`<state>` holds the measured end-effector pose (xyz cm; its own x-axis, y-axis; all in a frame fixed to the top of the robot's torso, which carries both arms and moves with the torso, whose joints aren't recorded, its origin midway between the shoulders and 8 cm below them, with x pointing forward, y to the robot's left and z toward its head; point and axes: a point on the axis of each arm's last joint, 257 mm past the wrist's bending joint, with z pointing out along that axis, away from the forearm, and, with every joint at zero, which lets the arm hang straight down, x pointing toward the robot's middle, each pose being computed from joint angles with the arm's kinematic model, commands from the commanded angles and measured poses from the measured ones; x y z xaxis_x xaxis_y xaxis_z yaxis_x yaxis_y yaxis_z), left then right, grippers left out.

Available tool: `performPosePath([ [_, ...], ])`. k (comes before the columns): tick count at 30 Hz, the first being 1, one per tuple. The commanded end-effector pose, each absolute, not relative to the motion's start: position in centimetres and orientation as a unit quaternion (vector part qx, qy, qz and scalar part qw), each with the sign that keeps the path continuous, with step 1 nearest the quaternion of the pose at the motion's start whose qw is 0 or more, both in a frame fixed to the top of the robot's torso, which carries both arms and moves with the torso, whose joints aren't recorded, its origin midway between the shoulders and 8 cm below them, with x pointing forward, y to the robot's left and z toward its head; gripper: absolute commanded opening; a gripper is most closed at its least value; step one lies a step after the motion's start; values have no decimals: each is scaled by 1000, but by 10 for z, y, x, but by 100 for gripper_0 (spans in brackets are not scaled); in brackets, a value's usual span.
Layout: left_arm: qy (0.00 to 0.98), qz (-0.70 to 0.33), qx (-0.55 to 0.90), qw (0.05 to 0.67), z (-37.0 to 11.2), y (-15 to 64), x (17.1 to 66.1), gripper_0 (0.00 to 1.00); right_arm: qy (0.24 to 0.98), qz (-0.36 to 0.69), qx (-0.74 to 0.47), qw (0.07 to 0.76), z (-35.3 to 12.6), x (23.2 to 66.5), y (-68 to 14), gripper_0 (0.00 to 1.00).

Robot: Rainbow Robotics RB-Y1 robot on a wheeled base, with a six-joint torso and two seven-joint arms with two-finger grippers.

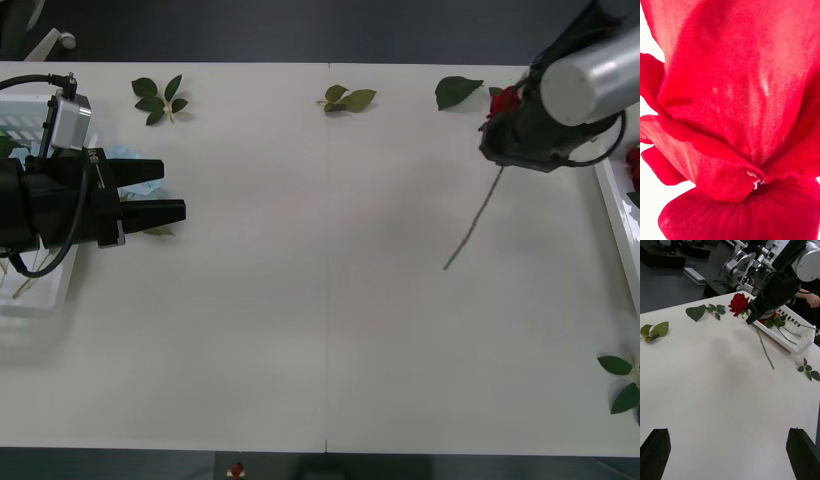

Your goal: Put the red flowers into the right box and the blue flowers into the left box

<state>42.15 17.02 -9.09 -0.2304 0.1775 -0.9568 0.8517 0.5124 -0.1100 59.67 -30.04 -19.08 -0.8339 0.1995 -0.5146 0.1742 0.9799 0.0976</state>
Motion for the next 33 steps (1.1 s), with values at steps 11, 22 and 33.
performPosePath([
  [11, 700, -324, 385, 507, -90, 170, 416, 89, 940, -105, 50, 320, -126, 570, -513, 0],
  [22, 700, -324, 385, 507, -90, 170, 416, 89, 928, -243, 27, 281, -132, 525, -633, 0],
  [33, 700, -324, 385, 507, -90, 170, 416, 89, 912, -295, 25, 284, -134, 522, -671, 10],
])
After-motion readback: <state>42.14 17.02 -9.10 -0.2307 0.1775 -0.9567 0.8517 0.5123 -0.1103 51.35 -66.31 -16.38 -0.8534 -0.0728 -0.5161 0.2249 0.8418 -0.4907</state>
